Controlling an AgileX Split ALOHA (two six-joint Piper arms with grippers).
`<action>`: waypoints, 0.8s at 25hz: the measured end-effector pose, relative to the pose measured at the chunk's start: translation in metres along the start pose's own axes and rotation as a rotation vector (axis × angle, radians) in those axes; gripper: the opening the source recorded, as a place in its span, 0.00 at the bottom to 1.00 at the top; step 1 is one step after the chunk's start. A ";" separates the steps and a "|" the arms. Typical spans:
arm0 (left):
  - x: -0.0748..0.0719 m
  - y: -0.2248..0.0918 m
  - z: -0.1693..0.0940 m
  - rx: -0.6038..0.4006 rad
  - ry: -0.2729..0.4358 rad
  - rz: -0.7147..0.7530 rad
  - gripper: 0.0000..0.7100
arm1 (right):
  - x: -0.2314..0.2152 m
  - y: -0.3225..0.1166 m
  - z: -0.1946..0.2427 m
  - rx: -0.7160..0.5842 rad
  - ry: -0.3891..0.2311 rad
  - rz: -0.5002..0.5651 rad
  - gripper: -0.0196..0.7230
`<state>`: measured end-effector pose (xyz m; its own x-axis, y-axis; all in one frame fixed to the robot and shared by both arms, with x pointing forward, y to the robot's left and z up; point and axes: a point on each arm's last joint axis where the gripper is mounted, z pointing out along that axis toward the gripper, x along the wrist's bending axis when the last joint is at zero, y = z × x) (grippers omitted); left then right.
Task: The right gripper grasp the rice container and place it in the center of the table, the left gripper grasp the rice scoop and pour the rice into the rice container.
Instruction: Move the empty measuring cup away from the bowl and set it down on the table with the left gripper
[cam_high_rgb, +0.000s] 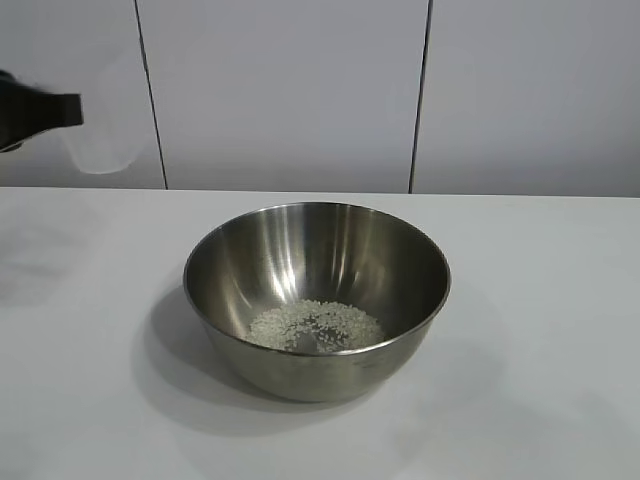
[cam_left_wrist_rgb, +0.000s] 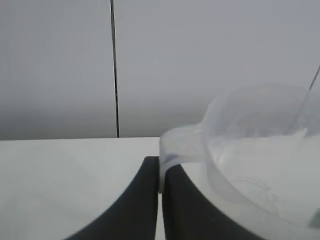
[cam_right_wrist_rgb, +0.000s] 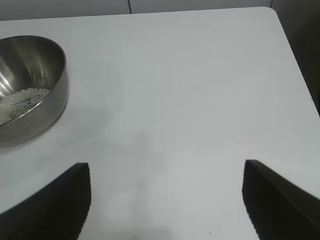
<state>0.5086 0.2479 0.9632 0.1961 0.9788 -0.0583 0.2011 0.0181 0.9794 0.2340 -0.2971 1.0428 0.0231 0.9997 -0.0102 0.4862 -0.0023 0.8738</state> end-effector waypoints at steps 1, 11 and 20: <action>0.005 -0.005 -0.003 0.005 -0.020 -0.001 0.01 | 0.000 0.000 0.000 0.000 0.000 0.000 0.79; 0.021 -0.082 0.004 0.127 -0.096 0.013 0.01 | 0.000 0.000 0.000 0.000 0.000 0.000 0.79; 0.022 -0.124 0.009 0.255 -0.126 0.110 0.01 | 0.000 0.000 0.000 0.000 0.000 0.000 0.79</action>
<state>0.4970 0.2653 0.8390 0.3439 0.9390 0.0061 0.4035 -0.1536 0.9020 0.2340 -0.2971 1.0428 0.0231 0.9997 -0.0102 0.4862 -0.0023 0.8738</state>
